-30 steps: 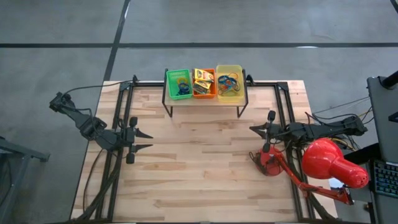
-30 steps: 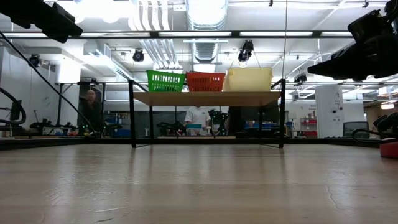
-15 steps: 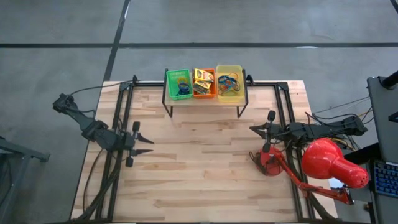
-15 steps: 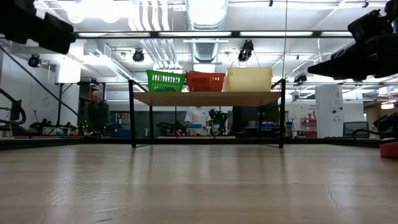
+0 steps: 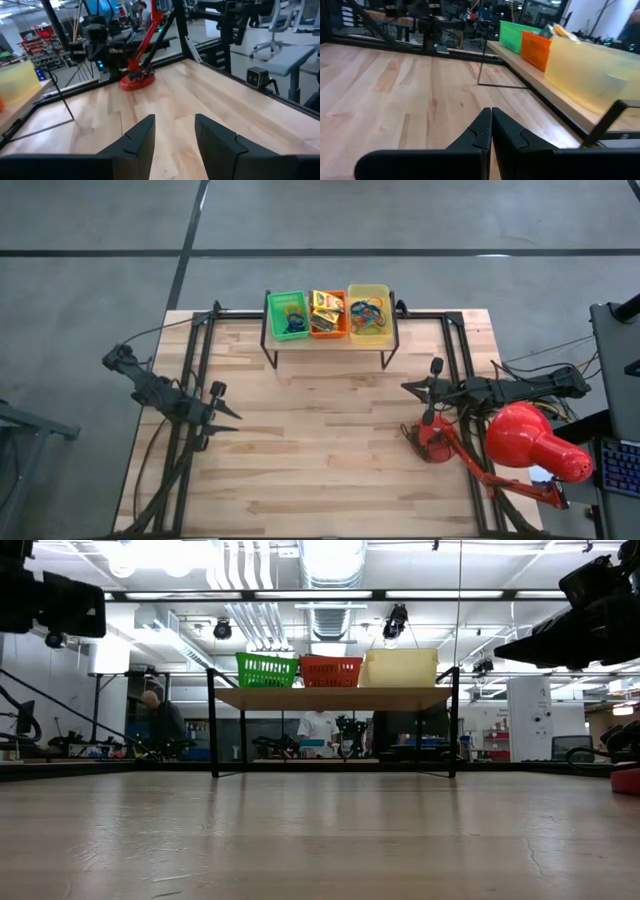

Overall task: Pick & Place Office Desk Supplies
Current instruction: Return to Home Position

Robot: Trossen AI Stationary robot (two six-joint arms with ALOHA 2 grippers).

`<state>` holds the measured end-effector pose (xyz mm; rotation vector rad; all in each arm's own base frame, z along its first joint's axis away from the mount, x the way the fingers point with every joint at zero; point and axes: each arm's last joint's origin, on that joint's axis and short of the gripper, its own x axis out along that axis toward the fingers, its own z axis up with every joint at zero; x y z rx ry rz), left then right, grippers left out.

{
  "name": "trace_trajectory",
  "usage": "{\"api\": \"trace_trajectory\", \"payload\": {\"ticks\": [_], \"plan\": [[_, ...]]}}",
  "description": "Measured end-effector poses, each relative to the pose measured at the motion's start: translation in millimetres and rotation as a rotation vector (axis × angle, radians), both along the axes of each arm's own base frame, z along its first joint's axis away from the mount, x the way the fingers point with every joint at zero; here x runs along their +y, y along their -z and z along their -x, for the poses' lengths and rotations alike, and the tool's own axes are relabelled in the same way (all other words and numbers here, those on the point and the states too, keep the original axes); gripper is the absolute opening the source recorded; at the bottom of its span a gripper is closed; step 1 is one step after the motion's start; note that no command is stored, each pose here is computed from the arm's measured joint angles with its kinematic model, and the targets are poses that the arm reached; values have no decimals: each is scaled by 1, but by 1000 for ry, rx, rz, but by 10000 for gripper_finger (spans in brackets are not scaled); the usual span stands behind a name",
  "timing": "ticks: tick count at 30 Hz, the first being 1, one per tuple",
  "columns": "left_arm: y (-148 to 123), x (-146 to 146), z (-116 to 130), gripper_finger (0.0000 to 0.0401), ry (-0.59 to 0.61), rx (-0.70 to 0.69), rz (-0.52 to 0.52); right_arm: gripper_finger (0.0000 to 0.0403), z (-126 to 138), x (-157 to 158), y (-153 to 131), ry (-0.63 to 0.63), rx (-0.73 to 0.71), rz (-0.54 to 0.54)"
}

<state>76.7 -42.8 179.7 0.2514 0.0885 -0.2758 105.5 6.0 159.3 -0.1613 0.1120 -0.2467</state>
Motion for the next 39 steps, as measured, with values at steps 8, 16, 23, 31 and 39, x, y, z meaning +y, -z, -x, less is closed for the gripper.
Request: {"api": "trace_trajectory", "payload": {"ticks": [8, 16, 23, 31, 39], "plan": [[7, -1, 1, 141, 60, 47, -36, 9, 0, 0, 0, -5, 3, -1], [12, -1, 1, 141, 54, 79, -17, 9, 0, 0, 0, -5, 4, -1], [12, -1, 1, 141, 50, 86, 3, 9, 0, 0, 0, -4, 4, 0], [12, -1, 1, 141, 50, 87, 3, 9, 0, 0, 0, -4, 4, 1], [12, -1, 1, 141, 50, 88, 3, 9, 0, 0, 0, -4, 4, 1]]}}
